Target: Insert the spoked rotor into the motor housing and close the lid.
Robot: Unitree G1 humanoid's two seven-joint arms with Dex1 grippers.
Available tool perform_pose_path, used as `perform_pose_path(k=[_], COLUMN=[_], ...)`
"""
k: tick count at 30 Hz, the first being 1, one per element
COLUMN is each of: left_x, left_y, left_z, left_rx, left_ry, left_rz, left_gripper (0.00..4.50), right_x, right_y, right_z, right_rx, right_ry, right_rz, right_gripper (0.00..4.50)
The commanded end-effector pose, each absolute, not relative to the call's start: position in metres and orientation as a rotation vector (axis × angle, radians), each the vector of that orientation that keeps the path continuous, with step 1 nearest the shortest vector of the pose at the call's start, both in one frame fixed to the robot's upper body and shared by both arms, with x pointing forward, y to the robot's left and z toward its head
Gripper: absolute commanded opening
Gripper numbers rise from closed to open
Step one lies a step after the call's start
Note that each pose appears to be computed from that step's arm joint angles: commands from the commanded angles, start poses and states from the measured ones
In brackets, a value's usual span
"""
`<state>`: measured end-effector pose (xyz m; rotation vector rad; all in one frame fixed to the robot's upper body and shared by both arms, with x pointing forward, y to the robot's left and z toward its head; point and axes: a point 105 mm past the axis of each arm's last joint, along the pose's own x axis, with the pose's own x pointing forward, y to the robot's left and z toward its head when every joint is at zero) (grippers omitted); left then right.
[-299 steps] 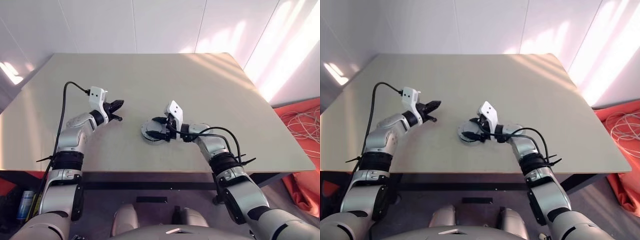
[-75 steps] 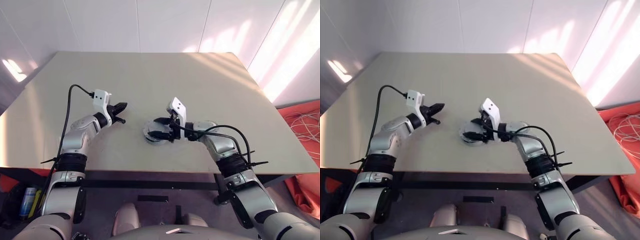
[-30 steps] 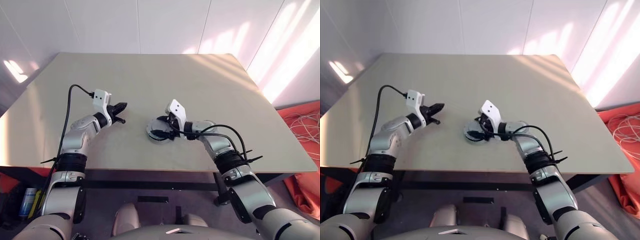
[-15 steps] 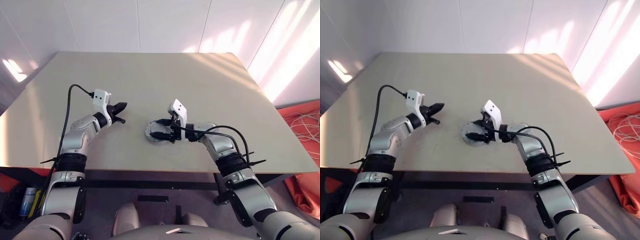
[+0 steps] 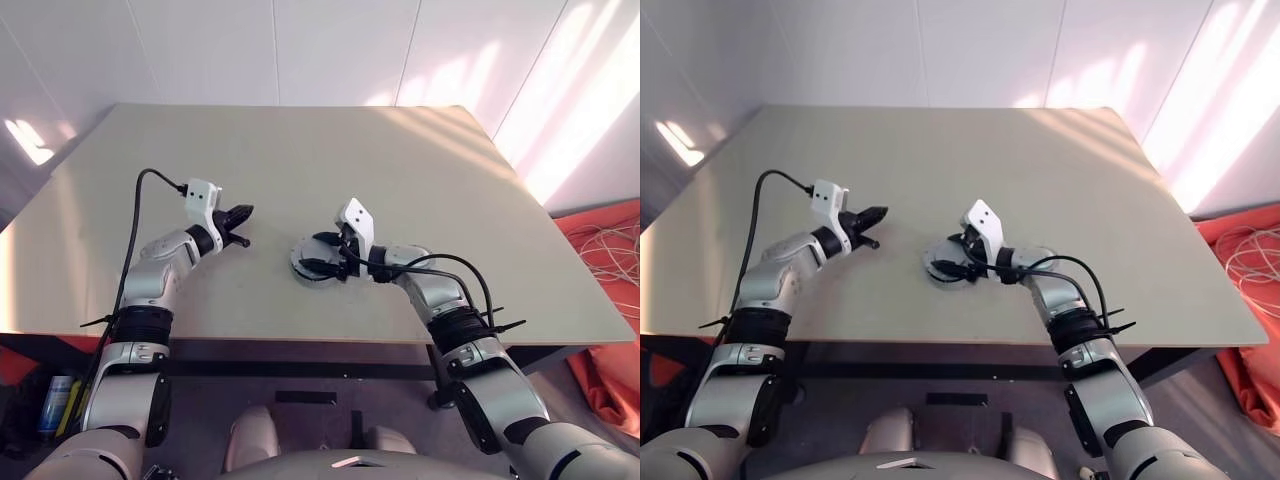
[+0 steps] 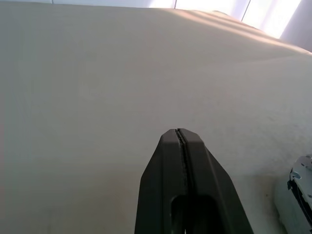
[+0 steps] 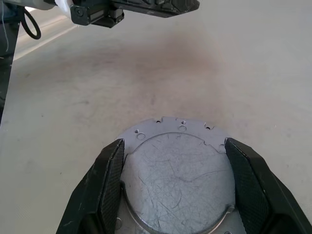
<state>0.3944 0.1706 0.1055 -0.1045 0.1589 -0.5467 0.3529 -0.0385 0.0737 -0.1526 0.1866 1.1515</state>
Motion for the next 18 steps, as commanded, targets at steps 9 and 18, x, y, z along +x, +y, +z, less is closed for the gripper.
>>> perform_pose_path(k=[9, 18], left_x=[0.400, 0.399], left_y=[0.171, 0.172], left_z=[0.125, 0.125], left_rx=[-0.071, -0.070], left_ry=[0.095, 0.095], left_rz=[-0.550, -0.550], left_gripper=[0.00, 0.00], right_x=[0.354, 0.356], right_y=[-0.038, -0.039], right_z=[0.090, 0.085], right_rx=[-0.175, -0.194], right_ry=[0.124, 0.139], right_rz=[1.185, 1.167], right_gripper=[3.17, 3.17])
